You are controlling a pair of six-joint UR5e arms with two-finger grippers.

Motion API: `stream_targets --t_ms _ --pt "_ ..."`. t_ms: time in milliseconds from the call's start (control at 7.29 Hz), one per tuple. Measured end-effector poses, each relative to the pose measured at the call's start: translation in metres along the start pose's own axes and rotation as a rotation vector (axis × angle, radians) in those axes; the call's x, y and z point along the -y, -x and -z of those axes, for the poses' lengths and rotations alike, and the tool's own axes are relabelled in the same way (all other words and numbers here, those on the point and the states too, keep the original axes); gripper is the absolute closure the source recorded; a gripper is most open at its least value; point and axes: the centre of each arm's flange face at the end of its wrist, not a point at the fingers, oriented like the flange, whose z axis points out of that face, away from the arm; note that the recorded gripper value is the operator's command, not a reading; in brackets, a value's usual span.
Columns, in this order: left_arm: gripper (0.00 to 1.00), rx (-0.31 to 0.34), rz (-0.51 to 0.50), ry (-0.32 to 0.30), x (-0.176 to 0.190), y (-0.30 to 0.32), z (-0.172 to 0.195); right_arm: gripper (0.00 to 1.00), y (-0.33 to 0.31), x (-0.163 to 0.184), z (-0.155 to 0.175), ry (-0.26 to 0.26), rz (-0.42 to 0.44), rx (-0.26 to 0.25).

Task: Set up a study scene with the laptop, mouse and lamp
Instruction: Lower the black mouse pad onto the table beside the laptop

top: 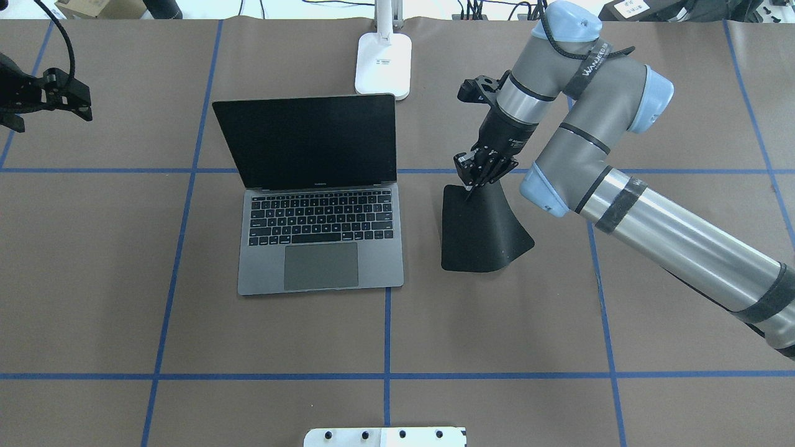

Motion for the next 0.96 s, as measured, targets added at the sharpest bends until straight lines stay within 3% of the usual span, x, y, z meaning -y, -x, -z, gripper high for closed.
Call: stream_targets --t_ms 961 --pt "0.00 0.005 0.003 0.001 0.002 0.001 -0.003 1.00 0.026 -0.027 -0.070 0.126 -0.059 0.041"
